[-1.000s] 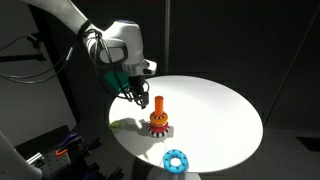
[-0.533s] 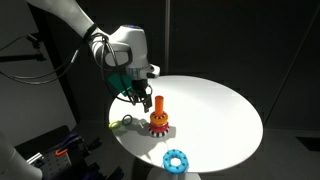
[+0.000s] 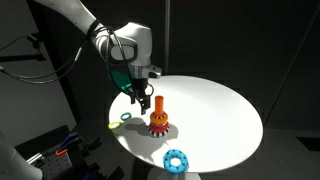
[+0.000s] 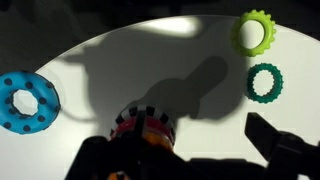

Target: Put the dark green ring on the table

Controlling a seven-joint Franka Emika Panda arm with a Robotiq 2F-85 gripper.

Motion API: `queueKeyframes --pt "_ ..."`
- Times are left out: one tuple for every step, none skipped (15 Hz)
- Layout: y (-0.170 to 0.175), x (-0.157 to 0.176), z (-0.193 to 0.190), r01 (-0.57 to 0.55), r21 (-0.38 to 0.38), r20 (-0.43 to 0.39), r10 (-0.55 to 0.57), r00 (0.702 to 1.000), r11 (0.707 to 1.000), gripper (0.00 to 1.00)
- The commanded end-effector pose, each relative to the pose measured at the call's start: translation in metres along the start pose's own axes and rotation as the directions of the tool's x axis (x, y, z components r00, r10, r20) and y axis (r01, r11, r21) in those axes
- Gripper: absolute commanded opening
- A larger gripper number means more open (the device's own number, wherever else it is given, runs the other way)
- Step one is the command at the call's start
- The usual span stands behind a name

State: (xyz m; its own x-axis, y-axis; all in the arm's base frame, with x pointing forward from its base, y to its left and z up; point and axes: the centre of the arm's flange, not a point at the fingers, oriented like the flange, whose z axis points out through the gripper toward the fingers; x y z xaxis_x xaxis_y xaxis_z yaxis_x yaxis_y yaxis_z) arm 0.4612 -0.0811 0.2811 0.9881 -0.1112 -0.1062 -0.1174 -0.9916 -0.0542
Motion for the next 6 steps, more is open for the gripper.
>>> queueKeyframes --pt "0.003 0.0 -0.016 -0.013 -0.026 0.024 0.013 1.0 1.0 1.0" --pt "0.004 -0.001 -0.018 -0.011 -0.031 0.024 0.012 1.0 0.999 1.0" --pt "0.001 0.0 -0.004 0.003 -0.015 0.015 -0.002 1.0 1.0 1.0" --pt "0.002 0.0 -0.005 0.004 -0.018 0.018 -0.004 1.0 1.0 1.0" --pt "0.002 0.0 -0.006 0.004 -0.019 0.018 -0.004 1.0 1.0 1.0" --pt "0.002 0.0 -0.006 0.004 -0.019 0.019 -0.004 1.0 1.0 1.0"
